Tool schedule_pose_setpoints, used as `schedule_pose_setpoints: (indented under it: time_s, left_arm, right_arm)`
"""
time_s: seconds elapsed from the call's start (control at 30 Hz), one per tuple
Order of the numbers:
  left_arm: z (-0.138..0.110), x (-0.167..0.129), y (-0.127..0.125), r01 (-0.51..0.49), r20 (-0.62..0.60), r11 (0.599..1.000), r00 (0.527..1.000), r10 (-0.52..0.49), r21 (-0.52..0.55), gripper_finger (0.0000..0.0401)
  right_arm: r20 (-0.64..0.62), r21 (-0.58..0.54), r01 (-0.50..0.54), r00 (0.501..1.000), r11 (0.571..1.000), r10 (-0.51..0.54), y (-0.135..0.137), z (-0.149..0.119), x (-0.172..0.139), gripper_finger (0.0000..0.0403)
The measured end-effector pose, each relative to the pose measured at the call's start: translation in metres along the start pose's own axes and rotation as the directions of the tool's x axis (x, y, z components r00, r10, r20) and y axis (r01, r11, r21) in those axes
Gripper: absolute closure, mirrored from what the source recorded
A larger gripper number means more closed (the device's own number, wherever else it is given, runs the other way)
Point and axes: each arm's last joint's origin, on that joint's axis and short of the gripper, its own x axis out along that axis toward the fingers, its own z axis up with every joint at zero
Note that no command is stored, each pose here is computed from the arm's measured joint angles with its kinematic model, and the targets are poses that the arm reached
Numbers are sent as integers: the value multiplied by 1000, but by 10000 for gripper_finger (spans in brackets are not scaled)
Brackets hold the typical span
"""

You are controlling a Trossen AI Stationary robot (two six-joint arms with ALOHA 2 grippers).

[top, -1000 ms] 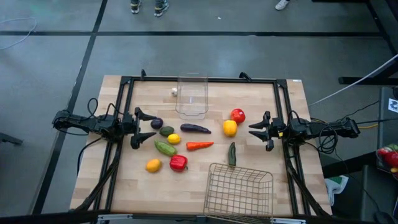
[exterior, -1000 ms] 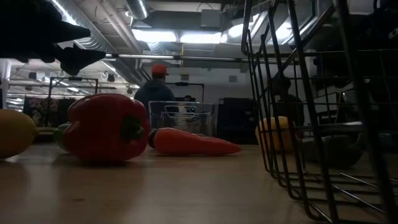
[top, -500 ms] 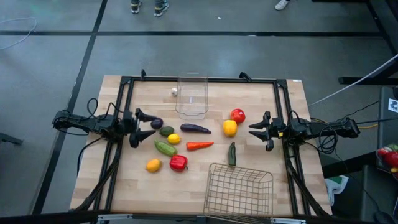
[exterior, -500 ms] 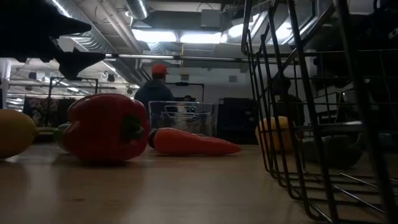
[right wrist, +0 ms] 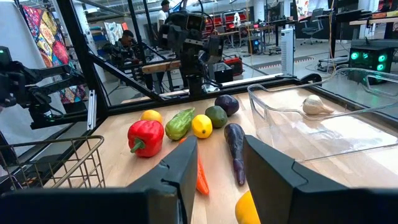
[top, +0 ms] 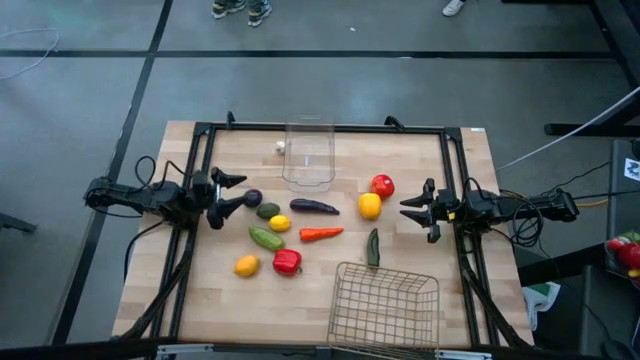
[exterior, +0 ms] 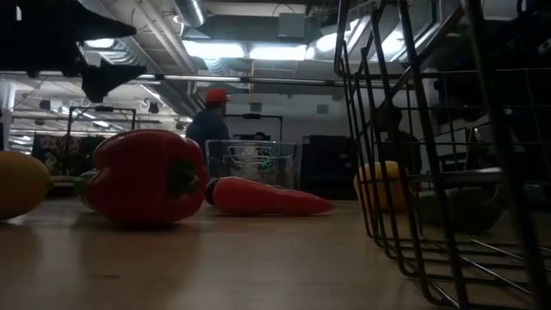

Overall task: Sort produce into baskets
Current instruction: Put the purple onion into the transparent bin

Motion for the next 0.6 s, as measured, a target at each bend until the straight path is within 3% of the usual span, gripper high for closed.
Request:
schedule_pose_setpoints:
  time_s: [0.33,0.6]
  left_arm:
    - [31,3,-6,-38,50,995,998,33,97,38]
    - [53,15,-15,-92,-68,977,992,107,194,38]
  right_arm:
    - [0,0,0,1000,1000,0,0,0,0,276]
    - [0,0,0,1000,1000,0,0,0,0,276]
